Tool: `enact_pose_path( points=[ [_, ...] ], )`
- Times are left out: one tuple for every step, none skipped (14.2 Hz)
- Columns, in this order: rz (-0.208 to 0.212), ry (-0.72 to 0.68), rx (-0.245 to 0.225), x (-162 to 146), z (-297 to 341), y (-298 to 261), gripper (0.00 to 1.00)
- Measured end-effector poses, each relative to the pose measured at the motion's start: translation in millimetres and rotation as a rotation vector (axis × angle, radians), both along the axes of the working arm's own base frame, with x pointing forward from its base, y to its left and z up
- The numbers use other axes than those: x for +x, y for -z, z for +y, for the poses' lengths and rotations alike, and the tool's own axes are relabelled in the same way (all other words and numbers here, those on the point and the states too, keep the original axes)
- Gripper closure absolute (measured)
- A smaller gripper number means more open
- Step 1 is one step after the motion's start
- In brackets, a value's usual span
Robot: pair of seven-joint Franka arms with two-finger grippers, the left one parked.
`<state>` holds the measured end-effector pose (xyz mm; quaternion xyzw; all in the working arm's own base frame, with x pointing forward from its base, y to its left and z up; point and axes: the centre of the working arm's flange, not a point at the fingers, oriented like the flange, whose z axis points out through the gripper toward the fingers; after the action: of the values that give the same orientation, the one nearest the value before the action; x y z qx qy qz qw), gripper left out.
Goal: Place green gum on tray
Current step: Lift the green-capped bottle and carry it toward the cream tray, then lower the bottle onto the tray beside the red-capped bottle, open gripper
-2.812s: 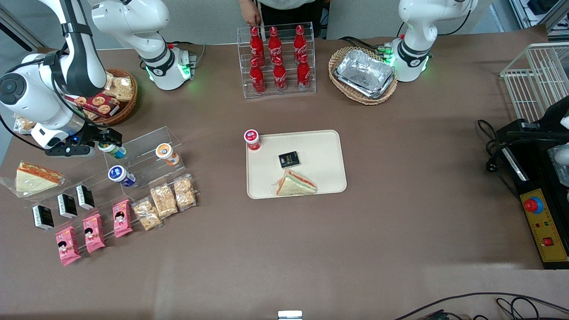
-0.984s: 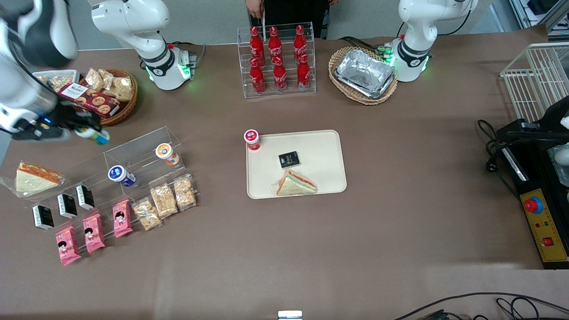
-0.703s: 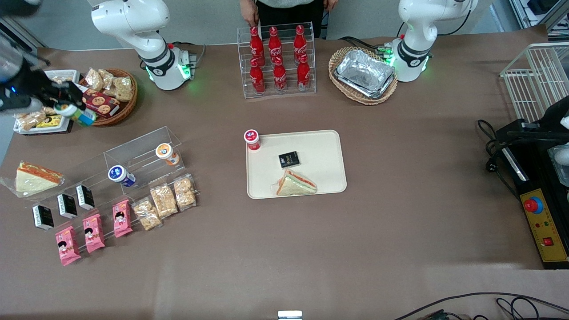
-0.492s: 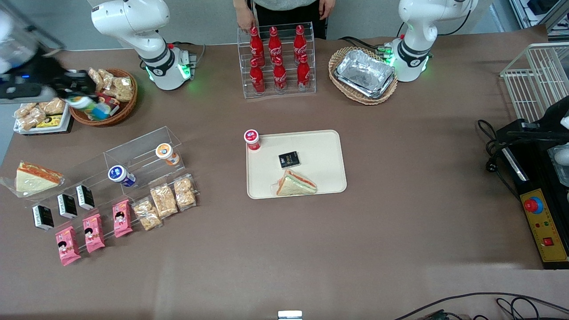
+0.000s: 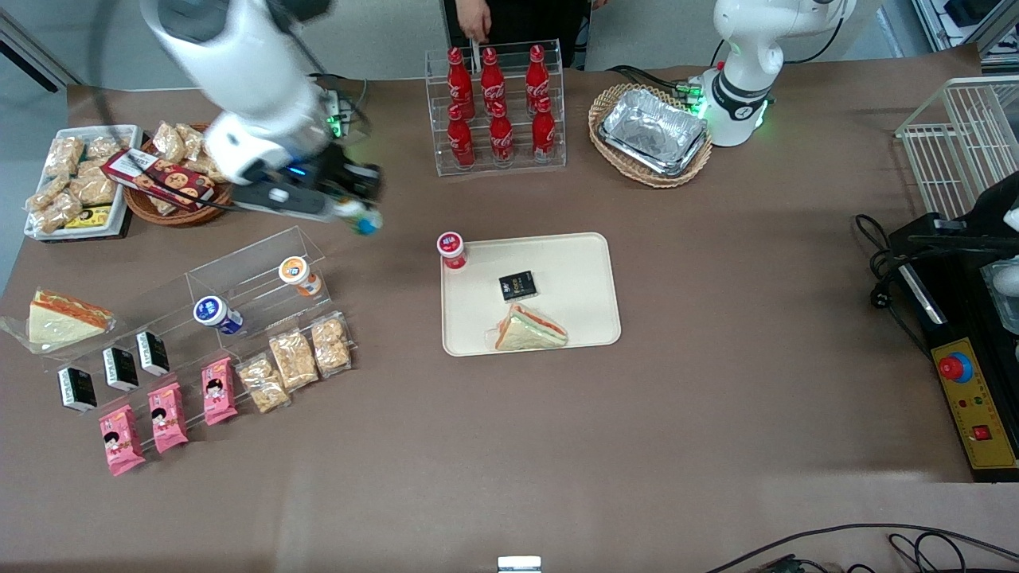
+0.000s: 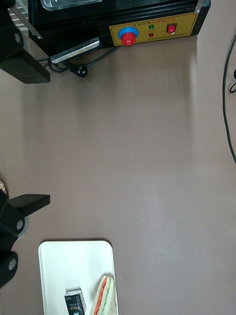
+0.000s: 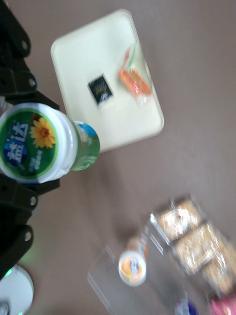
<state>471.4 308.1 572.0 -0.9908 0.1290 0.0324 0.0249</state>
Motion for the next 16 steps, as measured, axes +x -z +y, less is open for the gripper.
enact_pose_path(
  points=[
    [0.002, 0.01, 0.015, 5, 22, 22, 0.41],
    [0.013, 0.012, 0.026, 8, 41, 46, 0.41],
    [0.022, 0.01, 0.035, 11, 55, 74, 0.41],
    [0.026, 0.009, 0.045, 12, 68, 103, 0.41],
    [0.027, 0.014, 0.055, 11, 78, 132, 0.41],
    [0.03, 0.013, 0.062, 6, 87, 162, 0.41],
    [0.037, 0.01, 0.064, -1, 94, 191, 0.41],
    [0.05, 0.004, 0.061, -9, 100, 217, 0.41],
    [0.065, -0.004, 0.057, -17, 104, 240, 0.41],
    [0.078, -0.01, 0.053, -23, 108, 258, 0.41],
    [0.088, -0.017, 0.05, -30, 111, 274, 0.41],
    [0.096, -0.024, 0.047, -35, 114, 287, 0.41],
    [0.099, -0.031, 0.046, -40, 116, 298, 0.41],
    [0.096, -0.037, 0.045, -44, 117, 310, 0.41],
    [0.092, -0.043, 0.042, -45, 116, 320, 0.41],
    [0.088, -0.045, 0.039, -46, 115, 329, 0.41]
  ],
)
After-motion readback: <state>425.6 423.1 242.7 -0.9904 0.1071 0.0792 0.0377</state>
